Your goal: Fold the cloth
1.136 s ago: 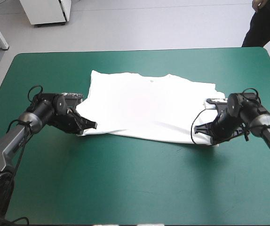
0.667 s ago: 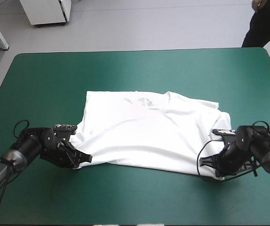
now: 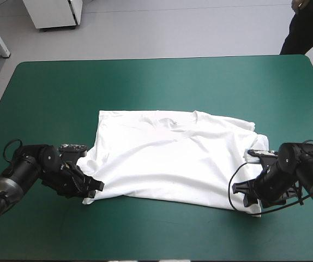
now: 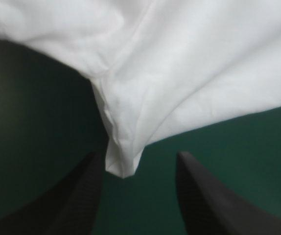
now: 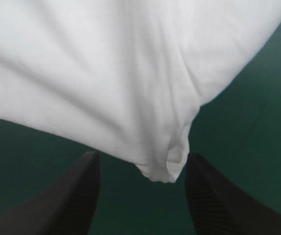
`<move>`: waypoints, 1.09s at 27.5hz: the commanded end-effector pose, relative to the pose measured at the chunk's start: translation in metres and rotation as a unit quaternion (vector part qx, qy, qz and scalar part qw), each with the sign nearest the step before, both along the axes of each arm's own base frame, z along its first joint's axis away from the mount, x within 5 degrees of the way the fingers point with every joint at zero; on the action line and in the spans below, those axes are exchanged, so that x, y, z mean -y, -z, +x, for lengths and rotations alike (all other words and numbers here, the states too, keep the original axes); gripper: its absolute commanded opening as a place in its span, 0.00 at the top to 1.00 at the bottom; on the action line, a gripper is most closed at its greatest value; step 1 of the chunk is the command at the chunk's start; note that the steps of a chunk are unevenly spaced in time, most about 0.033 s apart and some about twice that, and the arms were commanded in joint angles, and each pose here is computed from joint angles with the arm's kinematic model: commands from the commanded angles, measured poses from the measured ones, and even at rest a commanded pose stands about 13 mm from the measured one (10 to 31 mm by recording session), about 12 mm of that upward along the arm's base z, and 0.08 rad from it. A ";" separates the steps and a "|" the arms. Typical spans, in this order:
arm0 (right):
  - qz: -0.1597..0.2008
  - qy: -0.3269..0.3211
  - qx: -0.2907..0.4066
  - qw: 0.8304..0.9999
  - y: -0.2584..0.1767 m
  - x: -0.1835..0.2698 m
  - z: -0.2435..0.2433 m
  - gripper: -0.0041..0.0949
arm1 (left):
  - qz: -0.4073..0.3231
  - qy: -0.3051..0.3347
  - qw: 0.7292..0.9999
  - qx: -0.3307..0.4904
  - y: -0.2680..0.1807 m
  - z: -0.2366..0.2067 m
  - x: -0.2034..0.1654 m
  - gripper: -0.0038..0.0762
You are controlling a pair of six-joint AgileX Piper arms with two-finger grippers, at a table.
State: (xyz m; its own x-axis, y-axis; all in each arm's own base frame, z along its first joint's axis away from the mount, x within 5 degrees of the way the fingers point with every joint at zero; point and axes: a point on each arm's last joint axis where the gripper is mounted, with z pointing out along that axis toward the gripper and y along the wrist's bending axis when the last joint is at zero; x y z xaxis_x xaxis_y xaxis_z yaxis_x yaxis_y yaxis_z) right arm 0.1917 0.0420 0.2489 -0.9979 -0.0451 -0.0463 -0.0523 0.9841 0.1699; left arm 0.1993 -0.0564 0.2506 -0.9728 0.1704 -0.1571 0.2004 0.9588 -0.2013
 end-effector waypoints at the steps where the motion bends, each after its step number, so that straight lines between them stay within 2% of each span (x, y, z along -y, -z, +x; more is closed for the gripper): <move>1: 0.002 -0.008 0.084 0.996 -0.049 0.001 0.010 0.40 | -0.004 0.010 0.998 0.062 -0.046 0.003 0.000 0.37; 6: -0.042 0.032 0.158 0.986 -0.100 0.012 0.020 0.45 | 0.028 -0.010 0.991 0.128 -0.093 0.011 -0.007 0.38; 11: -0.035 0.092 0.176 0.979 -0.114 0.035 0.032 0.47 | 0.043 -0.015 0.984 0.175 -0.110 0.017 -0.010 0.38; 14: -0.026 0.139 0.177 0.974 -0.106 0.053 0.047 0.47 | 0.054 -0.015 0.981 0.186 -0.110 0.021 -0.012 0.38; 26: -0.036 0.141 0.137 0.980 -0.044 0.063 0.111 0.47 | 0.063 -0.013 0.982 0.177 -0.100 0.034 -0.010 0.38; 30: -0.040 0.136 0.125 0.982 -0.026 0.065 0.124 0.52 | 0.062 -0.014 0.982 0.178 -0.100 0.034 -0.010 0.38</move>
State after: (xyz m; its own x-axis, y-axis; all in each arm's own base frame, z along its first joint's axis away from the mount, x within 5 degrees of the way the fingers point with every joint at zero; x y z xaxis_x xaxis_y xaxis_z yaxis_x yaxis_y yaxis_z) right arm 0.3084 -0.0188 0.2662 -0.9483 0.2165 -0.2321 0.1963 0.9747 0.1068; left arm 0.2339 -0.0453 0.3349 -0.8975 0.2007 -0.3926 0.2178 0.9760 0.0009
